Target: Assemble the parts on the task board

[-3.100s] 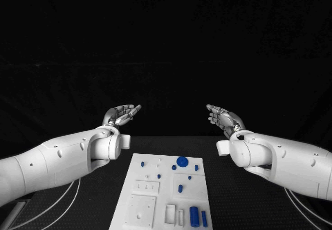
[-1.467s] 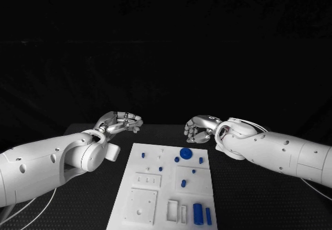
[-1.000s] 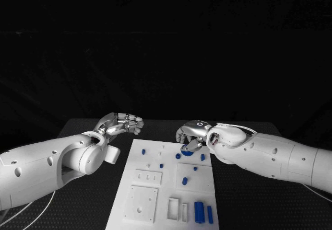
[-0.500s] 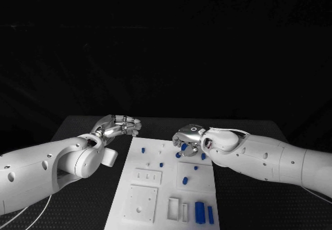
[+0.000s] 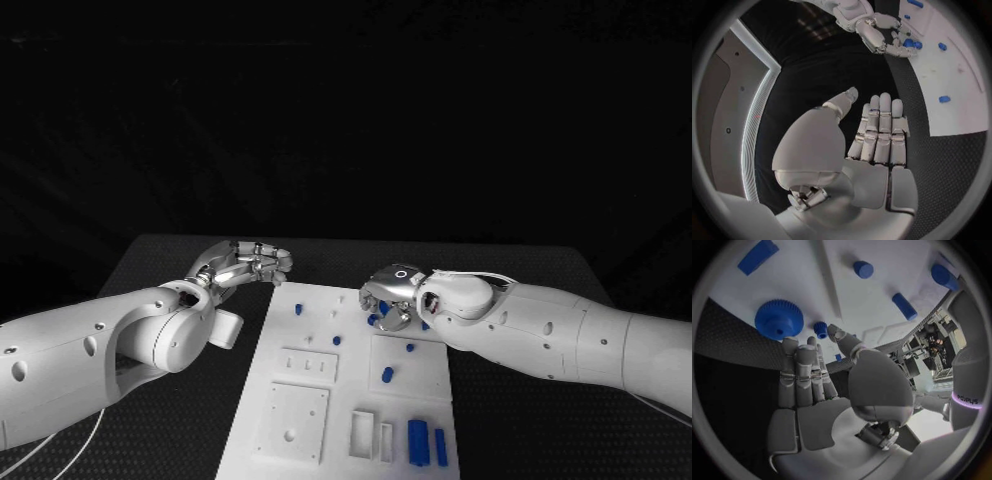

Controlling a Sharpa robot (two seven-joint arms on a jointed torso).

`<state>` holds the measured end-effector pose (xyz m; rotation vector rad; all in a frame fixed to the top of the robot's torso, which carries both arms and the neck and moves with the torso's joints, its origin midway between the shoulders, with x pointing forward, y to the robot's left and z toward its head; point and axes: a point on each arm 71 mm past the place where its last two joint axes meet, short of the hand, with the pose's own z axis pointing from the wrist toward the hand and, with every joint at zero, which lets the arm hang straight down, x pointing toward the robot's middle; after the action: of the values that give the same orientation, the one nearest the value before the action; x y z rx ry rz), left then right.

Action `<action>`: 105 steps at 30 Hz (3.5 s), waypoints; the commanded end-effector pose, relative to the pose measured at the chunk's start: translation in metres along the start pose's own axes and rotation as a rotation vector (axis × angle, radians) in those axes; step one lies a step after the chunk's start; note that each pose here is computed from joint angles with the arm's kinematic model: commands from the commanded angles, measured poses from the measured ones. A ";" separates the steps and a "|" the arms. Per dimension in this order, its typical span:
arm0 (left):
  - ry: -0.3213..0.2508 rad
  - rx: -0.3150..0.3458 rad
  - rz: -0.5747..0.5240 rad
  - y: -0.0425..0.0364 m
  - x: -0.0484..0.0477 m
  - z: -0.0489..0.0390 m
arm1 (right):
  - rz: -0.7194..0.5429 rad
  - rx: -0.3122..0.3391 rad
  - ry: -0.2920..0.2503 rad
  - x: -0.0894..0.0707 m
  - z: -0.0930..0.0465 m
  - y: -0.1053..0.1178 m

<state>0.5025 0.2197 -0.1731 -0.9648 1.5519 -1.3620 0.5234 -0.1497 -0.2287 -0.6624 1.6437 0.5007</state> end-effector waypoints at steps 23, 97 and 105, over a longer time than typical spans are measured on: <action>0.016 -0.005 -0.020 -0.0002 0.0007 0.0000 | -0.035 -0.012 0.046 0.008 0.002 0.002; 0.020 -0.010 -0.021 -0.0010 0.0038 0.0008 | -0.121 0.120 -0.209 -0.025 0.048 0.032; 0.020 -0.011 -0.021 -0.0008 0.0034 0.0007 | -0.121 0.120 -0.176 -0.020 0.048 0.032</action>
<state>0.5022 0.2182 -0.1738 -0.9852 1.5671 -1.3639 0.5408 -0.0915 -0.2109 -0.5769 1.4079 0.3799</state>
